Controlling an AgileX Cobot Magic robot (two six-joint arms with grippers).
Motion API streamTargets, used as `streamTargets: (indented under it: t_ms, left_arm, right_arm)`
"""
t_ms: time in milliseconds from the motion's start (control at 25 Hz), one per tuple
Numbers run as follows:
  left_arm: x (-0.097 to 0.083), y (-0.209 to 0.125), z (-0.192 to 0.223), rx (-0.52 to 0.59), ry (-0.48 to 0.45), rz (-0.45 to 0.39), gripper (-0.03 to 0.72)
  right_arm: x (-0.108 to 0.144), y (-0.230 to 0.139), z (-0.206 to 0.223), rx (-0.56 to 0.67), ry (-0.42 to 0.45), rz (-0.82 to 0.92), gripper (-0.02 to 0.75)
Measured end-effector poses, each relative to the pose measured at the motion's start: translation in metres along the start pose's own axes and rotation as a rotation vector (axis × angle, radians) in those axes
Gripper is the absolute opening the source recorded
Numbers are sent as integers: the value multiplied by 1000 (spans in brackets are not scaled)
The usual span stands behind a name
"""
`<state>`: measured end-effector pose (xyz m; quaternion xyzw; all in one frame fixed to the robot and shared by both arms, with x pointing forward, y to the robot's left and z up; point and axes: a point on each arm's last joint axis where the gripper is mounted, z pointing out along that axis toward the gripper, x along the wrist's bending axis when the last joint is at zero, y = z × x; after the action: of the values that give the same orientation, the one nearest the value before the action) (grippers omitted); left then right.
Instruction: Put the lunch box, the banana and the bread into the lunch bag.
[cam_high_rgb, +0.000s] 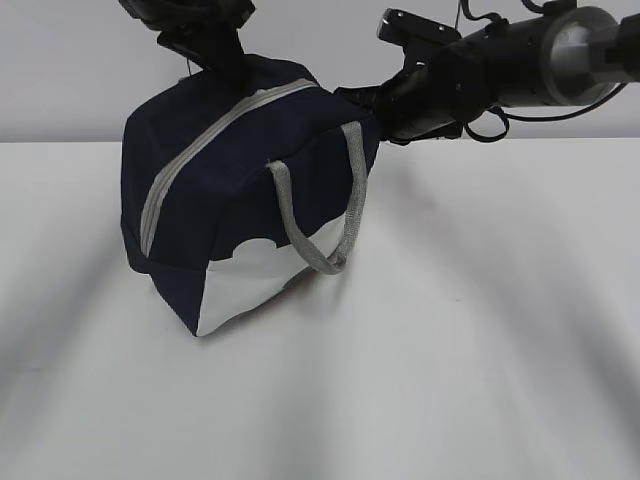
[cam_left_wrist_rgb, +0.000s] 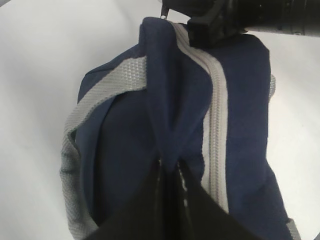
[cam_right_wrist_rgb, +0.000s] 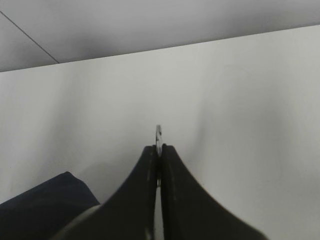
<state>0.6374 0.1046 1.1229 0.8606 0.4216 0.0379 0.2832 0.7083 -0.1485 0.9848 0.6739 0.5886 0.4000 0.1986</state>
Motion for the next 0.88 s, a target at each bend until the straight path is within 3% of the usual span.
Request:
streamTargets:
  t_ms: [360, 680, 880]
  left_arm:
    - [0, 0, 0, 1, 0, 0, -4]
    - [0, 0, 0, 3, 1, 1, -4]
    - [0, 0, 0, 4, 3, 1, -4]
  right_arm:
    - [4, -4, 0, 21, -10, -28, 20]
    - [8, -9, -1, 44, -30, -92, 309]
    - [4, -8, -6, 72, -78, -146, 344]
